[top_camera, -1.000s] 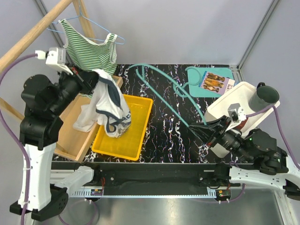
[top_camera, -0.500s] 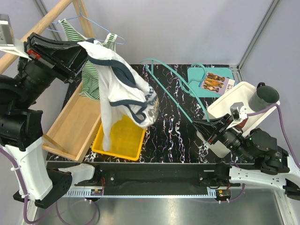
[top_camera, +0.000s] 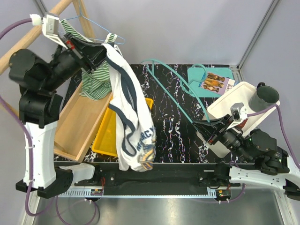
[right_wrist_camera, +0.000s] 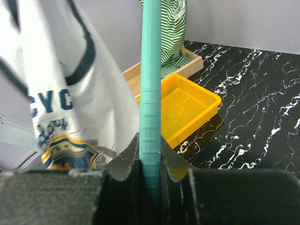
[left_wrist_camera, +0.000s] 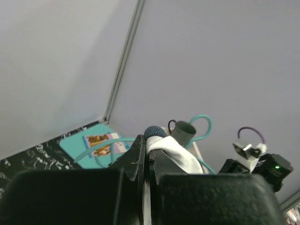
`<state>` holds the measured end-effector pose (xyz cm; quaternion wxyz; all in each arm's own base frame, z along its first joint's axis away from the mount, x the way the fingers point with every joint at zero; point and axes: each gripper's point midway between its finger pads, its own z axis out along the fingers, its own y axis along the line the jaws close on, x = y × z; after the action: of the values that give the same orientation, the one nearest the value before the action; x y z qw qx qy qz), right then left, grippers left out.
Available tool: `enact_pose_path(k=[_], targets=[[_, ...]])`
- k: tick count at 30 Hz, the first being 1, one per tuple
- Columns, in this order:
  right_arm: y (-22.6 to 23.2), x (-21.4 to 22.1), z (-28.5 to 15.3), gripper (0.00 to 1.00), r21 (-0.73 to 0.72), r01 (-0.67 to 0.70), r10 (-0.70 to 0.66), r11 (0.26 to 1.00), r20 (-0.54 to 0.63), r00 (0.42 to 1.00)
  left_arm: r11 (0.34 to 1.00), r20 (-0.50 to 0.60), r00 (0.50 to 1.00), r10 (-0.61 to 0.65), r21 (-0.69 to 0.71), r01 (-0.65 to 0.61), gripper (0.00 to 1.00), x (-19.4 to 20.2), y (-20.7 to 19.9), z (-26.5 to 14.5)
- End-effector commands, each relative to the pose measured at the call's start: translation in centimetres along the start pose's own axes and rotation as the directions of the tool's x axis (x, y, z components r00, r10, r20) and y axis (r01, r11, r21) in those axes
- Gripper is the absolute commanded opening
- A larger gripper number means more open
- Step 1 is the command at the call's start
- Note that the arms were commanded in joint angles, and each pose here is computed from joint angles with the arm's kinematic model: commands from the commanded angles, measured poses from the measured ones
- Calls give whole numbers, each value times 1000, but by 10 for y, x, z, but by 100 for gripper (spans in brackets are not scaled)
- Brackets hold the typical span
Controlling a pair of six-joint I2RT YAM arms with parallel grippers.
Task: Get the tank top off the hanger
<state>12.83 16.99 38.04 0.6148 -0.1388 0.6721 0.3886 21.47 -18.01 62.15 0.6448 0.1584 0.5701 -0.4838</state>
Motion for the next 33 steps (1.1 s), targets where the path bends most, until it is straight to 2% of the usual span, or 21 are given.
enact_pose_path(k=[1, 8, 13, 14, 16, 17, 18, 19, 20, 22, 26, 28, 29, 31, 33], targets=[[-3, -11, -4, 0, 9, -29, 29, 1000, 41, 999, 992, 25, 997, 78, -103, -75, 0, -12, 27, 6], [-7, -12, -8, 0, 19, -35, 34, 999, 49, 998, 960, 84, 974, 213, -205, -192, 0, -46, 37, 3], [-7, -9, -6, 0, 22, -32, 31, 999, 39, 999, 964, 28, 983, 180, -206, -171, 0, -24, 48, 4], [-6, -7, -5, 0, 22, -30, 30, 999, 33, 999, 962, -20, 991, 135, -235, -136, 0, -1, 68, 6], [-5, -5, -2, 0, 23, -31, 30, 999, 26, 999, 960, -26, 992, 121, -252, -123, 0, 12, 68, -6], [-4, -3, -1, 0, 22, -29, 29, 999, 20, 999, 952, -83, 995, 63, -295, -85, 0, 45, 93, -8], [-4, -2, 1, 0, 25, -28, 27, 999, 16, 999, 941, -84, 995, 62, -327, -86, 0, 53, 102, -13], [-3, -1, 1, 0, 25, -28, 28, 999, 15, 999, 936, -77, 994, 72, -340, -94, 0, 58, 97, -25], [-3, -1, 2, 0, 24, -29, 28, 999, 14, 1000, 919, -130, 991, 21, -388, -71, 0, 92, 120, -31], [-3, 0, 4, 0, 27, -27, 27, 999, 10, 1000, 896, -156, 988, 10, -437, -78, 0, 114, 134, -46], [-1, 2, 7, 0, 28, -28, 28, 999, 3, 1000, 862, -234, 968, -91, -506, -41, 0, 187, 155, -81], [0, 5, 9, 0, 31, -27, 27, 999, -6, 1000, 831, -236, 965, -114, -555, -37, 0, 204, 166, -94], [0, 7, 10, 0, 33, -32, 32, 999, -9, 999, 805, -255, 953, -163, -592, -21, 0, 229, 178, -105], [2, 10, 15, 0, 34, -36, 37, 999, -17, 999, 765, -245, 946, -211, -644, 4, 0, 247, 189, -117], [5, 14, 20, 0, 38, -36, 37, 999, -27, 999, 689, -246, 927, -284, -725, 19, 0, 279, 209, -135]])
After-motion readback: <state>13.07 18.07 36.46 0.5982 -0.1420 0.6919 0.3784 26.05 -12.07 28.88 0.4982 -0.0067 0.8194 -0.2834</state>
